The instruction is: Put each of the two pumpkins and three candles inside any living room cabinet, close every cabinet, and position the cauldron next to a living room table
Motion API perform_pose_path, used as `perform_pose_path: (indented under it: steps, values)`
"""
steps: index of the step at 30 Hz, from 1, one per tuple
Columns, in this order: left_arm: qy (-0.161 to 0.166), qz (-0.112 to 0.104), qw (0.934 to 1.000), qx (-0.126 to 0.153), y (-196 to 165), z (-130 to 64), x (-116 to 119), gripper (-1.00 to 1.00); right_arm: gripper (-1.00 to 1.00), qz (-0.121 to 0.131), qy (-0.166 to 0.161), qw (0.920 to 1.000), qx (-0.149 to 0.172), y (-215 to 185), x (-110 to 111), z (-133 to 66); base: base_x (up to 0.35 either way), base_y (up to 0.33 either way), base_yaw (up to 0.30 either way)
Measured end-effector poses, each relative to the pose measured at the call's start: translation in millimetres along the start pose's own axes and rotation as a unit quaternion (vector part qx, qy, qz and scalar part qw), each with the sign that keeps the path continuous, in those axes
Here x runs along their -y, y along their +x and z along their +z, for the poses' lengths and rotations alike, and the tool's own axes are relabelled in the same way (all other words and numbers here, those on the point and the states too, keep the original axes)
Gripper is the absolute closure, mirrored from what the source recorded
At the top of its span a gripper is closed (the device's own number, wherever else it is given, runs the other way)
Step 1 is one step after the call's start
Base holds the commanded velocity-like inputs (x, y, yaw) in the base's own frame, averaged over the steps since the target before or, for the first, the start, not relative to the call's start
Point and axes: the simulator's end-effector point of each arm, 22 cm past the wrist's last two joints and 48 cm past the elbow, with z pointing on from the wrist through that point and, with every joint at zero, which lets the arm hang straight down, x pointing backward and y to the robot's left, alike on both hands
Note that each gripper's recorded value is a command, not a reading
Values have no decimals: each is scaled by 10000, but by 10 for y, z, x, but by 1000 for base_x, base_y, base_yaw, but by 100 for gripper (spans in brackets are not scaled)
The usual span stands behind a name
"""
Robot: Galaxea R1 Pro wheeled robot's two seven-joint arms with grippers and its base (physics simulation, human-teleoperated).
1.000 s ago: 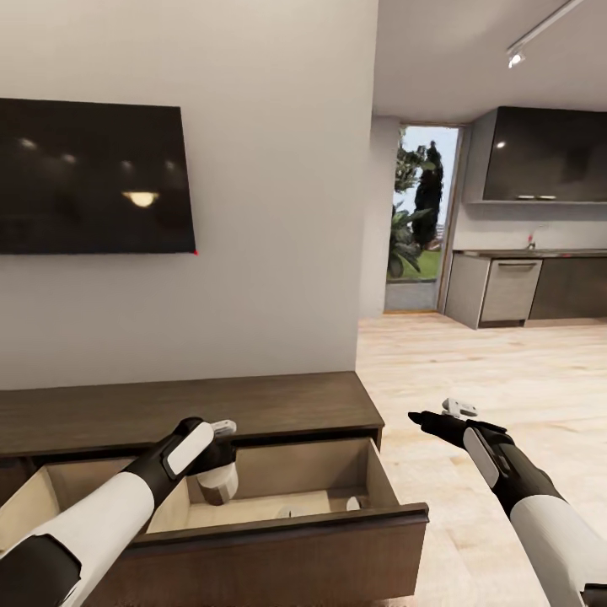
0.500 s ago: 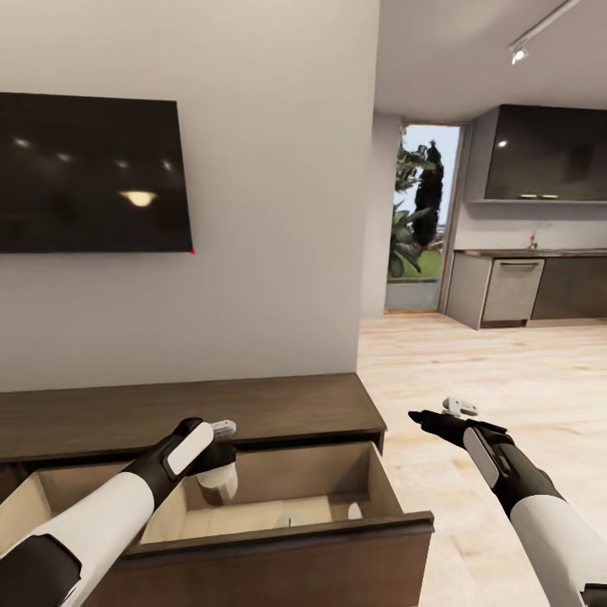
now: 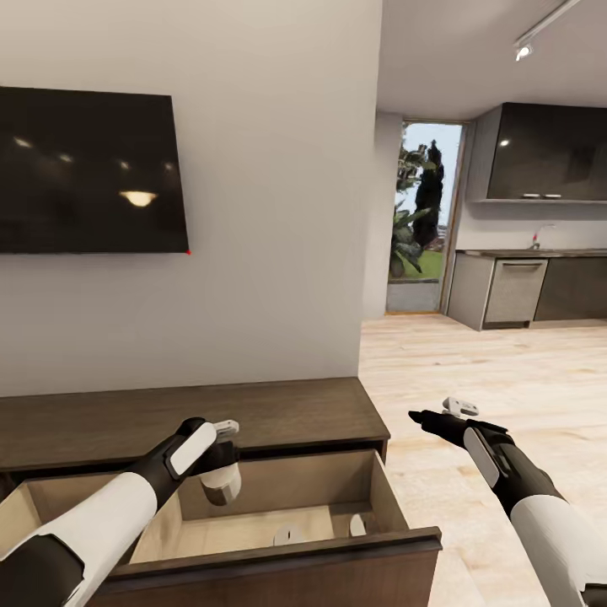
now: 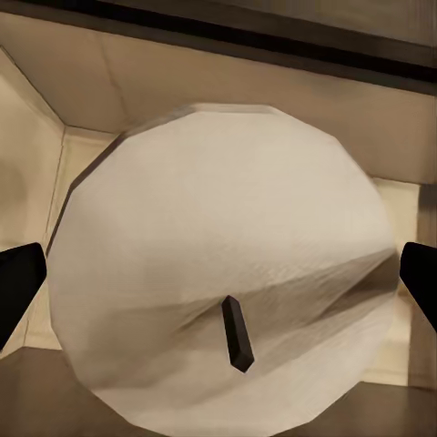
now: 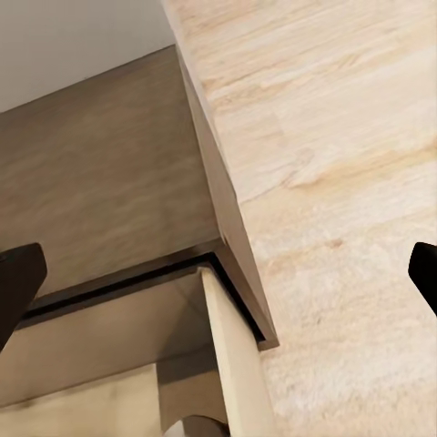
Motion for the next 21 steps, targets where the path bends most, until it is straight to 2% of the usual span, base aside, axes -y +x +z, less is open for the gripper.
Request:
perform_pose_path:
  steps: [21]
  values:
    - [-107, -28, 9995, -286, 276, 419, -73, 100, -100, 24, 100, 9995, -305, 439, 162, 281, 0, 0, 0]
